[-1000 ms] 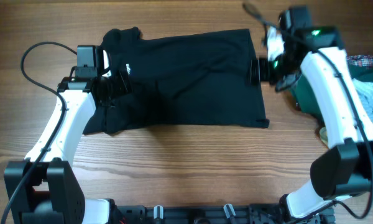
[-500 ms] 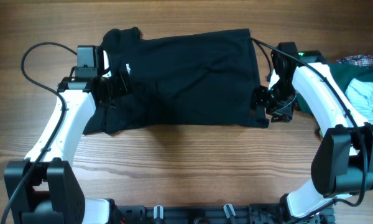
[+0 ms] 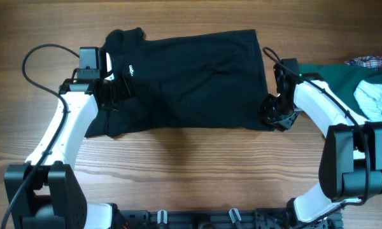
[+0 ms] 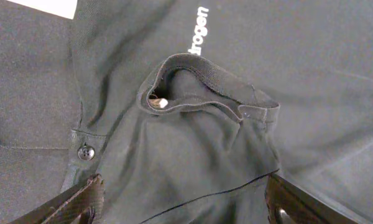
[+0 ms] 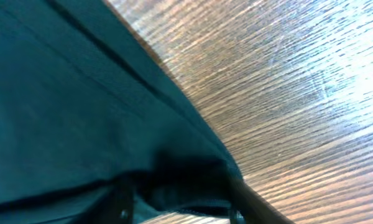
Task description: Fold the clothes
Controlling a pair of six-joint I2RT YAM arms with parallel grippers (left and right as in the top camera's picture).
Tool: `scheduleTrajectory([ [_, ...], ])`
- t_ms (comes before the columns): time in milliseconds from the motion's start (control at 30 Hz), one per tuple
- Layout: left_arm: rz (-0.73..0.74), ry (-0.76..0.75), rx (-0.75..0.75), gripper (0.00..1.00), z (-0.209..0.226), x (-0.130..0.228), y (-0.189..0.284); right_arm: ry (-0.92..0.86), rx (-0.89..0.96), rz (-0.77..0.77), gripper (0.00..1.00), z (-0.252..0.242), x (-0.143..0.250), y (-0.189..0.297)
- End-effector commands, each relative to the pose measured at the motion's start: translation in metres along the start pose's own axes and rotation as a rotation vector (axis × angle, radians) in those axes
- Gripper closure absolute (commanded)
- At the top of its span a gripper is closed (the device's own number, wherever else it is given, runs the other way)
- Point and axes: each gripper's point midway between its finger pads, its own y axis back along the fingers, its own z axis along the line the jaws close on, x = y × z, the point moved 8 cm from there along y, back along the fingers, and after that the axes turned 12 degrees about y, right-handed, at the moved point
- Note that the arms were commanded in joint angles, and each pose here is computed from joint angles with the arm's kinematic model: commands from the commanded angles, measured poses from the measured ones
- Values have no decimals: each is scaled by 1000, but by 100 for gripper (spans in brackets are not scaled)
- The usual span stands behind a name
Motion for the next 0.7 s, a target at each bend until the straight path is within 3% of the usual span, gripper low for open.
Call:
scheduleTrajectory([
  [0, -7, -9, 0, 17, 0, -4, 0, -7, 17, -7, 87, -3, -2, -2],
  [67, -7, -9, 0, 18, 0, -4, 0, 25, 20, -1, 95, -3, -1, 1],
  [400, -7, -9, 0, 17, 0, -4, 0, 214, -58, -134, 96, 3, 1, 52],
  [667, -6, -8, 0, 17, 0, -4, 0, 258, -157, -361, 96, 23, -33, 63],
])
